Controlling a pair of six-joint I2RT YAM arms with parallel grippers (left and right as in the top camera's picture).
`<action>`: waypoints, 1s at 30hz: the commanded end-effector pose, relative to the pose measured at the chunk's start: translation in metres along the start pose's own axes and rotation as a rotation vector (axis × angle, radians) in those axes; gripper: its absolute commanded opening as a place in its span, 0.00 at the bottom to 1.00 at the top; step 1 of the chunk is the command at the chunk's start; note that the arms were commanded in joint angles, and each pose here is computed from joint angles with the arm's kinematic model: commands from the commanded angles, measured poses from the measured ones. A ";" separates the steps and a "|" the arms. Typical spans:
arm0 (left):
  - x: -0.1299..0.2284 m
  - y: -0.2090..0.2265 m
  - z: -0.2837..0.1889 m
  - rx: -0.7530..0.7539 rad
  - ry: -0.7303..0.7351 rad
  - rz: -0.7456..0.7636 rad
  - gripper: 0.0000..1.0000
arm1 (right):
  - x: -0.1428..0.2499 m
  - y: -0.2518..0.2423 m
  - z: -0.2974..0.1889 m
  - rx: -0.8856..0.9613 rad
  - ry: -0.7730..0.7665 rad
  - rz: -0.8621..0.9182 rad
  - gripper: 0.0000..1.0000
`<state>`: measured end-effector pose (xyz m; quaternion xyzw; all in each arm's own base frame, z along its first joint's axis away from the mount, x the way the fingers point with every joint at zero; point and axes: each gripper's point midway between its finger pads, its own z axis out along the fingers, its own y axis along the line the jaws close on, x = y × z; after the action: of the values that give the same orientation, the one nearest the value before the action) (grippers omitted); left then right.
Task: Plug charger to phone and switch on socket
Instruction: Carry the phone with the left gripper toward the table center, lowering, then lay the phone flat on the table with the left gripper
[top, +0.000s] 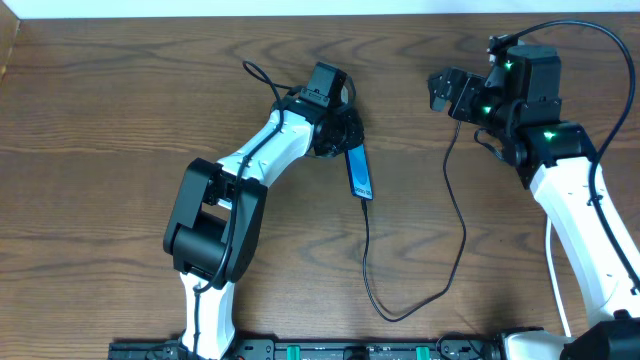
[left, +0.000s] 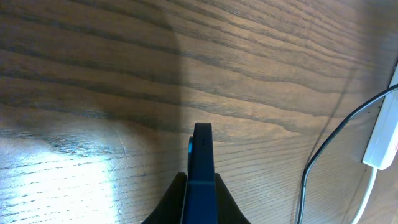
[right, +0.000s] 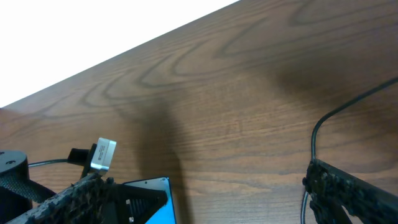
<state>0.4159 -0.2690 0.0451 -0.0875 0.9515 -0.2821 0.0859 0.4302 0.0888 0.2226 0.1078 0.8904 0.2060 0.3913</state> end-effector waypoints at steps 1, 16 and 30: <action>0.002 -0.003 0.001 0.012 0.013 -0.006 0.08 | -0.005 -0.002 -0.002 0.019 -0.019 -0.015 0.99; 0.006 0.003 0.003 -0.010 0.022 0.023 0.08 | -0.005 -0.003 -0.002 0.019 -0.017 -0.015 0.99; 0.005 0.019 0.009 -0.069 0.007 0.013 0.08 | -0.001 -0.004 -0.002 0.026 -0.004 -0.013 0.99</action>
<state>0.4132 -0.2611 0.0383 -0.0851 0.9581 -0.2594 0.0868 0.4283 0.0871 0.2196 0.1108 0.8936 0.2005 0.3860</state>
